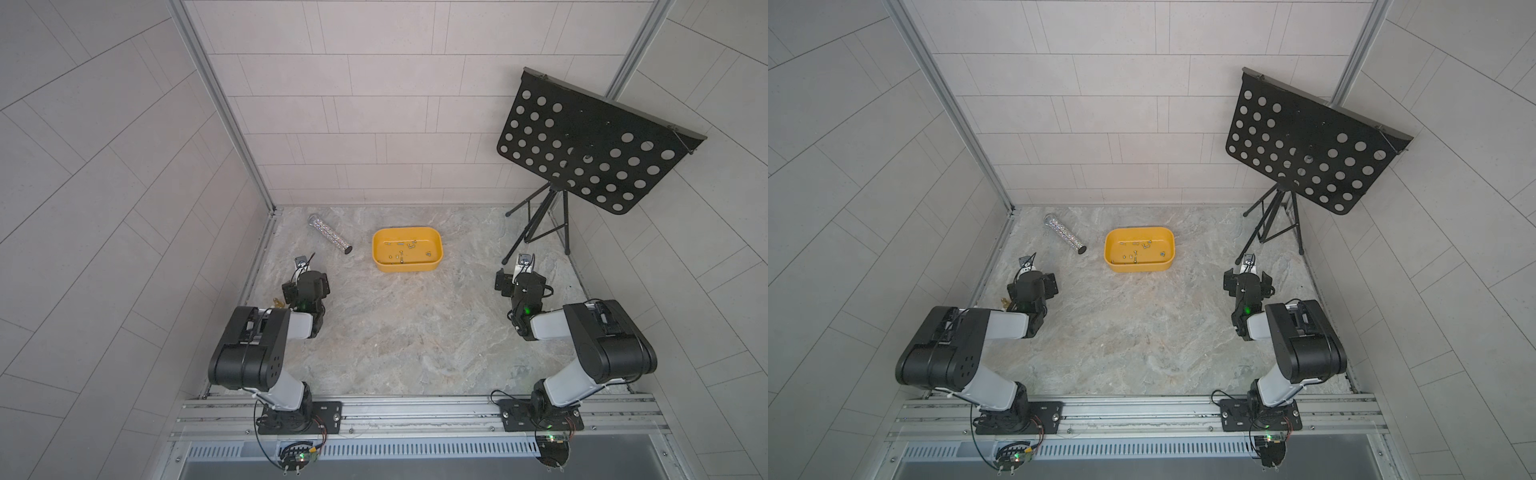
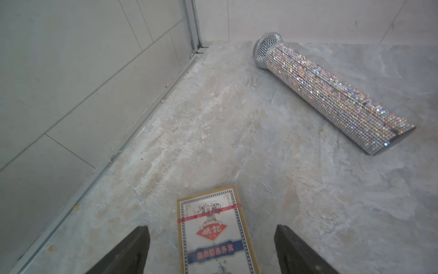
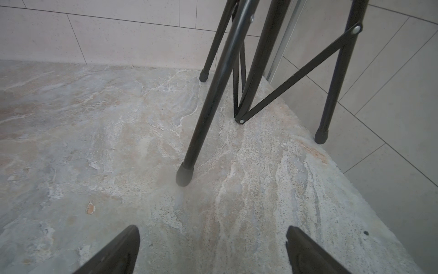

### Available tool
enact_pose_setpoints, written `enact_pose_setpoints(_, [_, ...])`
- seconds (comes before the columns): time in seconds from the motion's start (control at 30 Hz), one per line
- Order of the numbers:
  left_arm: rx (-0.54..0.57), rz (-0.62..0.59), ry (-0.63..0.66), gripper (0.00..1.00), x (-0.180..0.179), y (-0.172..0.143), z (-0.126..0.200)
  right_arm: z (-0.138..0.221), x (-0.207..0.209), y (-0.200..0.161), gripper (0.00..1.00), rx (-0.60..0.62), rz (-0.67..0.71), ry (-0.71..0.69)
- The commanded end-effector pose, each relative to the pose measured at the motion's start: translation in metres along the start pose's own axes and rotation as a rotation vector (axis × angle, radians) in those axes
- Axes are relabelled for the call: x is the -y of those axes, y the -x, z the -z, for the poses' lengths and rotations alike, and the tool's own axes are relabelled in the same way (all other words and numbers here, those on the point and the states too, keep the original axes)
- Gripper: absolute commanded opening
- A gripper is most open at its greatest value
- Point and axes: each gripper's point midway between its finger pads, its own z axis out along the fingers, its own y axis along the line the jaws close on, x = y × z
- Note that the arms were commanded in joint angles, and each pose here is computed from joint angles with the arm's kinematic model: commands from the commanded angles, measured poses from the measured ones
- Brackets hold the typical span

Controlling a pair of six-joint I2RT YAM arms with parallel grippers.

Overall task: Put the screws on the desktop into the storage box
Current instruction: Reset both arms

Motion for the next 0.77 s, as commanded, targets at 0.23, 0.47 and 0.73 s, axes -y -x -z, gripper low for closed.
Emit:
enact_pose_setpoints(0.23, [0.074,0.006,-0.077,1.00,0.0127,0.0288,0.0028,0.0044,0.0003,0.0104,1.00,0.050,-0.001,-0.012])
enact_pose_setpoints(0.47, [0.076,0.005,-0.074,1.00,0.0125,0.0287,0.0026,0.0050,-0.0041,0.0104,1.00,0.052,0.014,-0.002])
enact_pose_setpoints(0.73, [0.074,0.005,-0.077,1.00,0.0129,0.0286,0.0028,0.0039,-0.0038,0.0097,1.00,0.045,0.008,0.010])
